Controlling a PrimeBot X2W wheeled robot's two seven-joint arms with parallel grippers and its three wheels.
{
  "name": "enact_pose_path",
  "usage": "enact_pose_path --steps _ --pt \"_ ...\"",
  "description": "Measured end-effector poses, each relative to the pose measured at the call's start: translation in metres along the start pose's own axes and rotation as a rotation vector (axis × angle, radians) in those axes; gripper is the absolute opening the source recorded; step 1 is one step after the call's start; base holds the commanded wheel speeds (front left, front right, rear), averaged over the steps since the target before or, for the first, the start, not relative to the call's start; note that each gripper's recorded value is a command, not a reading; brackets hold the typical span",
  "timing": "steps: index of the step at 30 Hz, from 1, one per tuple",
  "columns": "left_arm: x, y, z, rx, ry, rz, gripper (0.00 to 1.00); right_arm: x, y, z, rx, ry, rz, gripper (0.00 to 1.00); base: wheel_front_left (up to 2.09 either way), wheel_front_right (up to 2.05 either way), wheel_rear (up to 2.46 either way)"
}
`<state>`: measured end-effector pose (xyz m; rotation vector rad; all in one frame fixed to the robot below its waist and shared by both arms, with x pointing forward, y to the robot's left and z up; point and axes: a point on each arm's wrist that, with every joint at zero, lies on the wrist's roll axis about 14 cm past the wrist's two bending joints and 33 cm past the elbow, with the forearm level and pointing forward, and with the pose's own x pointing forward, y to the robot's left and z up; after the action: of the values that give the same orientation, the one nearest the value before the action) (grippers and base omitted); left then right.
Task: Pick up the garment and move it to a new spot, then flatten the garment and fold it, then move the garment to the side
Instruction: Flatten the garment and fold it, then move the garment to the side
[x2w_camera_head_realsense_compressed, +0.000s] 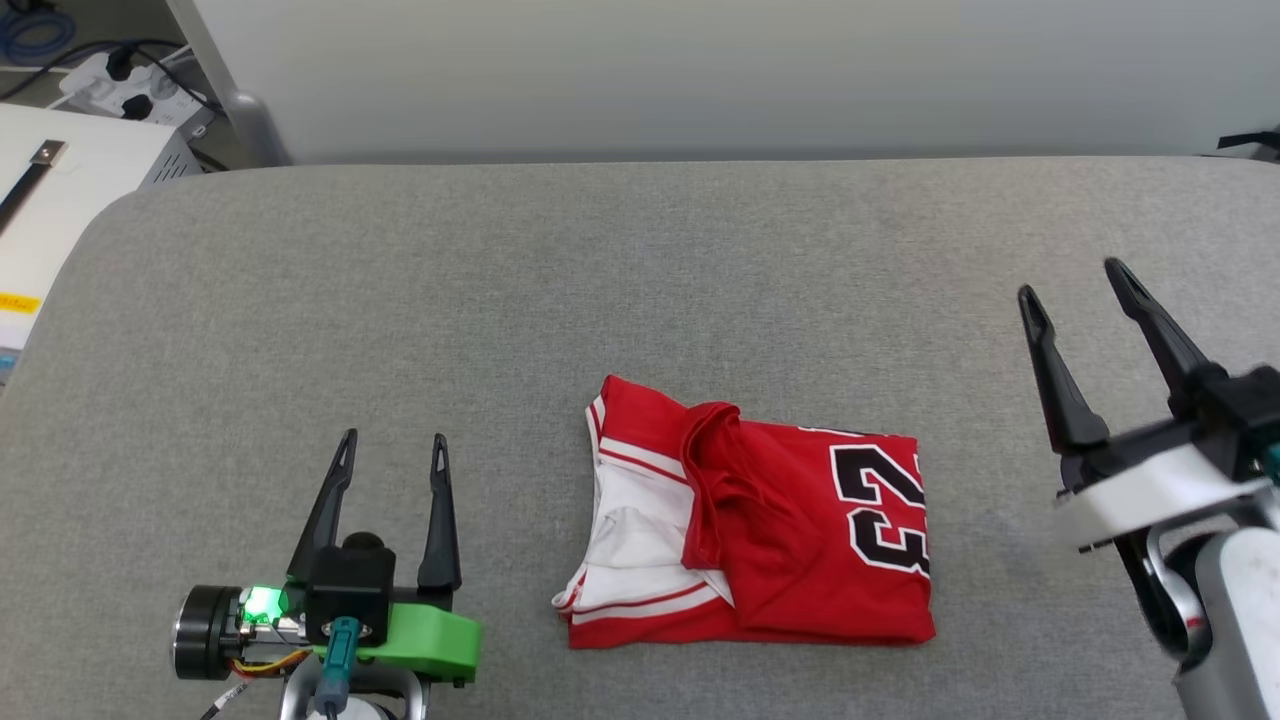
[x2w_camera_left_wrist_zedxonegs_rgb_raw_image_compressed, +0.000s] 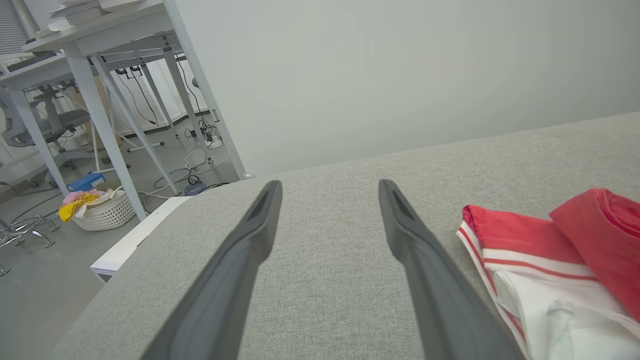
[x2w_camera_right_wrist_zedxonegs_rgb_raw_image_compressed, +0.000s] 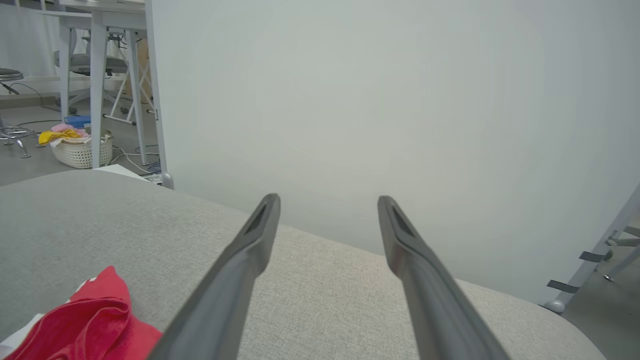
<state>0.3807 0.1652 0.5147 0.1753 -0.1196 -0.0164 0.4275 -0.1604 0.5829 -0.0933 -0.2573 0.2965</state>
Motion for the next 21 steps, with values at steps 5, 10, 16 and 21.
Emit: enact_pose_path --steps 5,10,16,21 --pt "-0.002 -0.003 0.005 0.002 -0.013 -0.014 1.00 -0.027 -0.007 -0.001 0.030 -0.012 -0.100 1.00 0.00 0.00 0.00" --pt "-0.008 -0.003 0.007 0.006 -0.018 -0.018 1.00 -0.051 0.001 -0.010 0.056 0.018 -0.134 1.00 0.00 0.00 0.00" --pt "-0.014 -0.004 0.010 0.008 -0.023 -0.021 1.00 -0.071 0.013 -0.024 0.104 0.067 -0.159 1.00 0.00 0.00 0.00" --pt "-0.018 -0.002 0.009 0.012 -0.021 -0.020 1.00 -0.077 0.020 -0.029 0.113 0.086 -0.158 1.00 0.00 0.00 0.00"
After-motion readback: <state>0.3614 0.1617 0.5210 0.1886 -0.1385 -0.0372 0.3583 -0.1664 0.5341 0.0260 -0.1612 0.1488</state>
